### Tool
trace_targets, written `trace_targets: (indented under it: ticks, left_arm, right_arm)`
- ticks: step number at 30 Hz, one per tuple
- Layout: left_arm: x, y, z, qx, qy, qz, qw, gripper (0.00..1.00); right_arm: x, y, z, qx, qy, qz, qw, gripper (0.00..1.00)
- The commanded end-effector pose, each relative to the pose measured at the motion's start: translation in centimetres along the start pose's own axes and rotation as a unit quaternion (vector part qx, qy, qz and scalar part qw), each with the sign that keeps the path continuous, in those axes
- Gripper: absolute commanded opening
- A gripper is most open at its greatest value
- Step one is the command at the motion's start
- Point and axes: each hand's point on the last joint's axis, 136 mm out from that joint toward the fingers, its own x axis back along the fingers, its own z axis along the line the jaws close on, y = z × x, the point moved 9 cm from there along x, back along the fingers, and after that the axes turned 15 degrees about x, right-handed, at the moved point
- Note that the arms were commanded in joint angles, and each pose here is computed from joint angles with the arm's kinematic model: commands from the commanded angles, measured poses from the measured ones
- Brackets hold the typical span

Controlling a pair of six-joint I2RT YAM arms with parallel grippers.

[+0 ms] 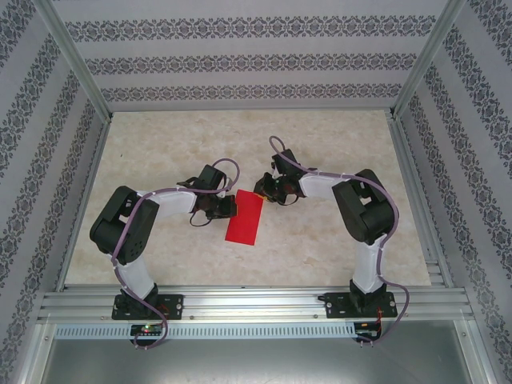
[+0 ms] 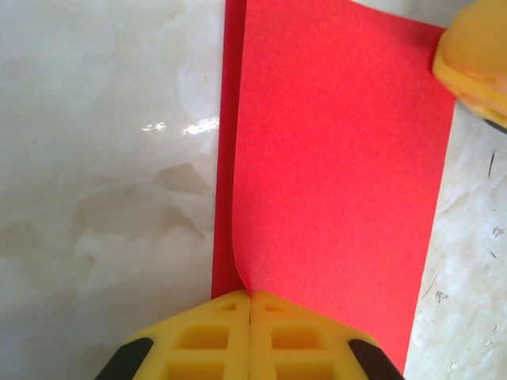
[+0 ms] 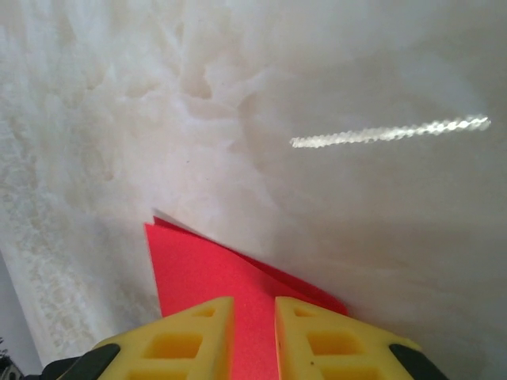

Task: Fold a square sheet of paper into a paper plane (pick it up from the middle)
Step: Fold the square sheet of paper in half at the center of the table.

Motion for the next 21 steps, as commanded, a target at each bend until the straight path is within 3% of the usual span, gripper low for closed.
trace_targets:
  ticks: [1,5,13,21]
  left_arm:
    - [-1.2,-1.8,2.5,0.011,0.08,0.04,0.996,0.06]
    - [-1.2,-1.9,2.5,0.01,0.08,0.04,0.996,0.06]
    - [-1.3,-1.9,2.6,0.011,0.079,0.041,0.996,0.07]
    - [-1.5,-2.0,2.7,0.013,0.079,0.045,0.996,0.07]
  right_arm:
    - [2.1,1.6,1.5,0.012,0.023,-0.031,0.999,0.22]
    - [1.4,1.1,1.3,0.0,0.037,-0.031,0.999,0.21]
    - [-1.5,-0.8,-2.2,-0.034,-0.008,-0.004,0.999,0.21]
    - [1.0,0.4,0.0,-0.01,0.003,-0.03,1.0,0.21]
